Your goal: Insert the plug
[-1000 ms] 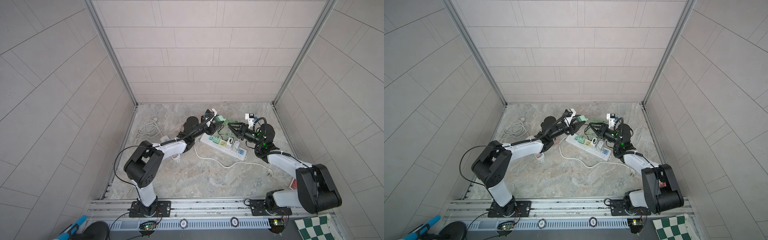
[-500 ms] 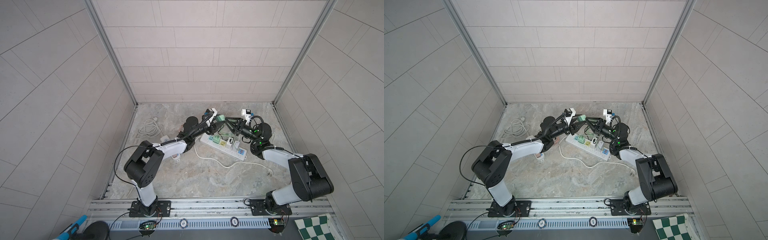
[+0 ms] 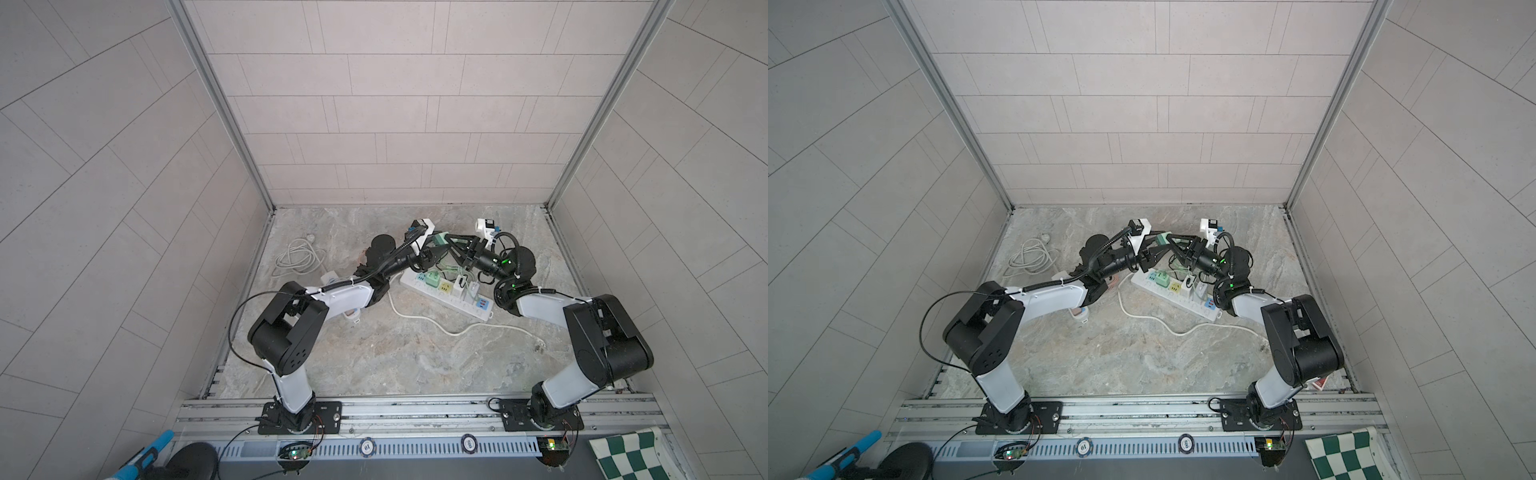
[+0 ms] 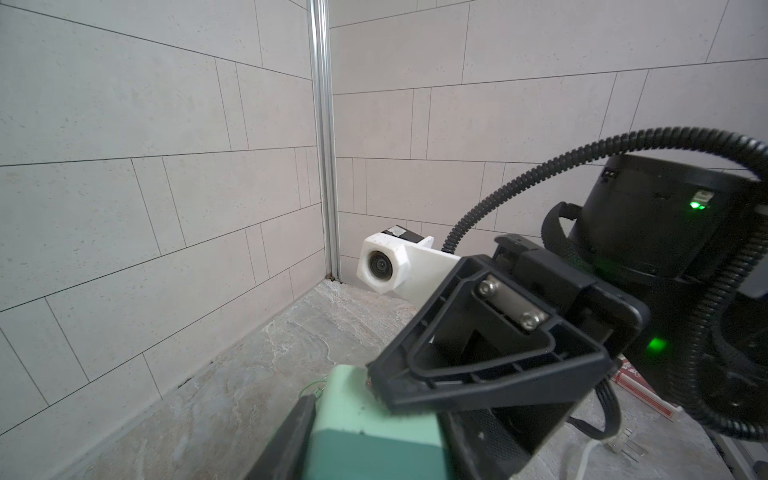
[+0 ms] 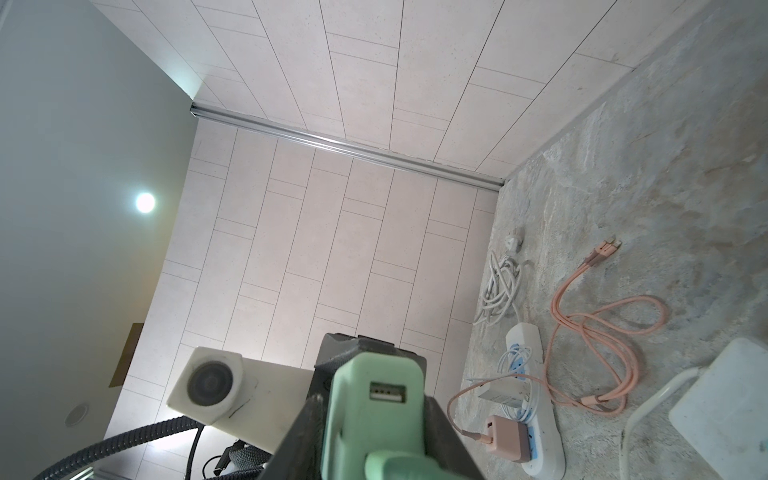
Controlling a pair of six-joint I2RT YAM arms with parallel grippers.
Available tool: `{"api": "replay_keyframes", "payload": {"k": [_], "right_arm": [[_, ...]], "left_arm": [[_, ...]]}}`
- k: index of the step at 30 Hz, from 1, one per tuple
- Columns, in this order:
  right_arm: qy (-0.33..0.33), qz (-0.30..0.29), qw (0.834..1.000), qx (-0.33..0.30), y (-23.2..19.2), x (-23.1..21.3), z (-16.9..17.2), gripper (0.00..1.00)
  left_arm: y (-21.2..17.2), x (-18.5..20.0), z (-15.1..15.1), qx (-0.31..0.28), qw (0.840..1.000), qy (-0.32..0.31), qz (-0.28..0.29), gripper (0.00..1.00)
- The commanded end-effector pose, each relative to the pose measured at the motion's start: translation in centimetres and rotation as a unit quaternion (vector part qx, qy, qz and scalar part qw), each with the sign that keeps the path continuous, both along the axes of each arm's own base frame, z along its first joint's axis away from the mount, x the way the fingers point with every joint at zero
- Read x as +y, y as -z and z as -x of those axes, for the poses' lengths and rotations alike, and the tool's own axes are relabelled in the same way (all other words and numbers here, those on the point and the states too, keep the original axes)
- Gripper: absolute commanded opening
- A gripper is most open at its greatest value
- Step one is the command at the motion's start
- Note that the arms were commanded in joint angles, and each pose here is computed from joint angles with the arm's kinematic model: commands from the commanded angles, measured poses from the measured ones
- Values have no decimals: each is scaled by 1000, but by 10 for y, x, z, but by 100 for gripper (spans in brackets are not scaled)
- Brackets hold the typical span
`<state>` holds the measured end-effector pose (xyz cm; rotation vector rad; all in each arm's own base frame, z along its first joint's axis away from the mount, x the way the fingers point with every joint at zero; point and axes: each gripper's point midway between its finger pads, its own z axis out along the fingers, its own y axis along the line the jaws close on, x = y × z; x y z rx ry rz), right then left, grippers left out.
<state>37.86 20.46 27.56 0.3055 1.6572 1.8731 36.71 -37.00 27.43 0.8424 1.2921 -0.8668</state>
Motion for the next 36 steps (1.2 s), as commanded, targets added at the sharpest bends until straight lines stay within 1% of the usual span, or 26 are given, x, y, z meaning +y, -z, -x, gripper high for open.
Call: {"api": "replay_keyframes", "payload": {"k": [1,6,7,8,9,10,12,13,14,16,18,19,20,21,23,25,26,27,29,30,33,36], "right_arm": [[-6,-23,999,-44,-31,2,3,31],[0,-9,999,-42,-23,2,0,24],[2,-3,999,-42,-21,2,-1,22],[4,4,999,-44,-20,3,-1,20],[4,15,999,-45,-18,4,-1,18],[5,27,999,-45,-16,5,-1,16],[10,71,996,-47,-8,6,-1,12],[15,101,994,-48,-3,6,-1,12],[21,140,989,-44,4,5,-1,11],[35,234,970,-47,16,0,2,9],[51,333,940,-49,22,-10,6,8],[58,361,929,-52,22,-15,7,8],[60,377,923,-53,21,-18,8,8],[64,384,919,-54,19,-21,7,8],[64,401,912,-51,23,-23,7,6],[57,411,909,-46,30,-23,7,5],[56,418,906,-43,35,-23,8,4],[56,430,900,-40,39,-24,9,4],[51,449,891,-36,47,-24,13,4],[47,455,889,-35,49,-23,16,4],[33,465,884,-36,56,-17,25,3],[15,476,879,-36,65,-8,36,3]], "left_arm": [[-1,-4,10,-6,1000,22,1,4],[2,-4,10,-5,1000,23,-7,4],[2,-4,11,-5,1000,23,-7,7],[2,-3,10,-3,1000,19,-7,15],[4,-1,9,-2,1000,12,-8,29],[4,1,8,-2,1000,8,-7,40],[4,6,7,0,1000,-3,-7,54],[4,10,8,-1,1000,-7,-7,58],[3,13,8,2,1000,-9,-8,62],[4,22,6,10,1000,-21,-17,68],[9,36,0,28,998,-47,-29,70],[10,42,-2,35,997,-56,-33,75],[13,50,-4,41,996,-64,-36,81],[16,58,-4,46,996,-72,-39,83],[23,72,-7,61,993,-92,-49,83],[36,82,-12,84,987,-114,-76,83],[47,89,-19,100,980,-139,-100,81],[58,95,-25,111,972,-162,-127,78],[78,103,-37,132,957,-190,-174,73],[87,106,-42,145,949,-198,-195,68],[108,104,-53,173,937,-196,-230,57],[124,99,-60,190,931,-185,-251,53]]}}
